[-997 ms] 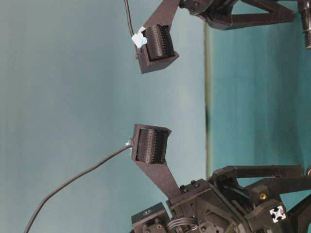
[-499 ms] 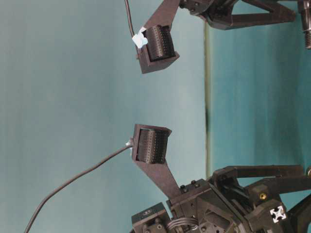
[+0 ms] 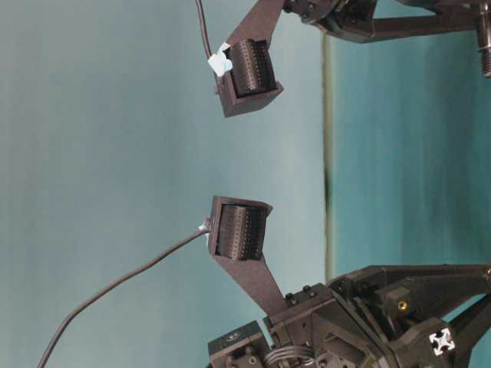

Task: Insert the washer onto the shaft with both hands.
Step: 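Close left gripper on the washer and right gripper on the shaft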

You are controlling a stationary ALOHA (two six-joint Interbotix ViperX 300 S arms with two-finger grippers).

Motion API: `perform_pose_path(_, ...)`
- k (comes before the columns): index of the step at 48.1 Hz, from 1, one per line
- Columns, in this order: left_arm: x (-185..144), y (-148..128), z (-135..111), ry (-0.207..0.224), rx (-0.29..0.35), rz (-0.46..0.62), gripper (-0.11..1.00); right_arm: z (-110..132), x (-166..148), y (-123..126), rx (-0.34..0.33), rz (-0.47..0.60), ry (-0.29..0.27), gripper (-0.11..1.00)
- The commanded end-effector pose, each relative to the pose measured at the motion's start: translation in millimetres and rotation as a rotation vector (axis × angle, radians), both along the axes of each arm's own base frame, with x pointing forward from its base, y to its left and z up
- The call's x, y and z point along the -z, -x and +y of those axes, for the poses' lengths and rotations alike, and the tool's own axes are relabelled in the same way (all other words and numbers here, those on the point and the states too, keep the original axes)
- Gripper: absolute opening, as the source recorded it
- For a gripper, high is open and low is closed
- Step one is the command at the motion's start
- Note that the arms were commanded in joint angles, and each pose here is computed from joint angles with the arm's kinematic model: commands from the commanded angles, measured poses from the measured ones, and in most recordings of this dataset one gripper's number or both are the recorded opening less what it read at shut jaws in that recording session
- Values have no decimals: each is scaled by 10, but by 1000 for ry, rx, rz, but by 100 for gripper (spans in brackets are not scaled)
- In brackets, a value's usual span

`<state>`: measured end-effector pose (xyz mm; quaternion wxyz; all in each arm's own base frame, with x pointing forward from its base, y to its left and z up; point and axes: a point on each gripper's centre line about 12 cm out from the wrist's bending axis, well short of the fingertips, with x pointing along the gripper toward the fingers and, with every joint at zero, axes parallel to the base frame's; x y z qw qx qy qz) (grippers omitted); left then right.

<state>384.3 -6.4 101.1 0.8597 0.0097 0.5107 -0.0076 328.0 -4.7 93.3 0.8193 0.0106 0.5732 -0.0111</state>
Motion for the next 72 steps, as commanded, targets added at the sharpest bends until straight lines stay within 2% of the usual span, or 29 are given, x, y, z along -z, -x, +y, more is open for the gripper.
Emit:
perform_pose_path(1, -56, -39, -12, -2, 7, -22, 38, -48, 18, -14, 10, 2, 3, 22)
perform_pose_path(28, -57, -40, -24, -3, 11, -23, 38, -78, 32, 8, 10, 19, 6, 1)
perform_pose_path(60, -57, -41, -18, -3, 10, -23, 38, -78, 28, 3, 12, 17, 5, 1)
perform_pose_path(72, -75, -41, -18, -3, 10, -28, 38, -75, -51, -19, 21, -21, 1, 0)
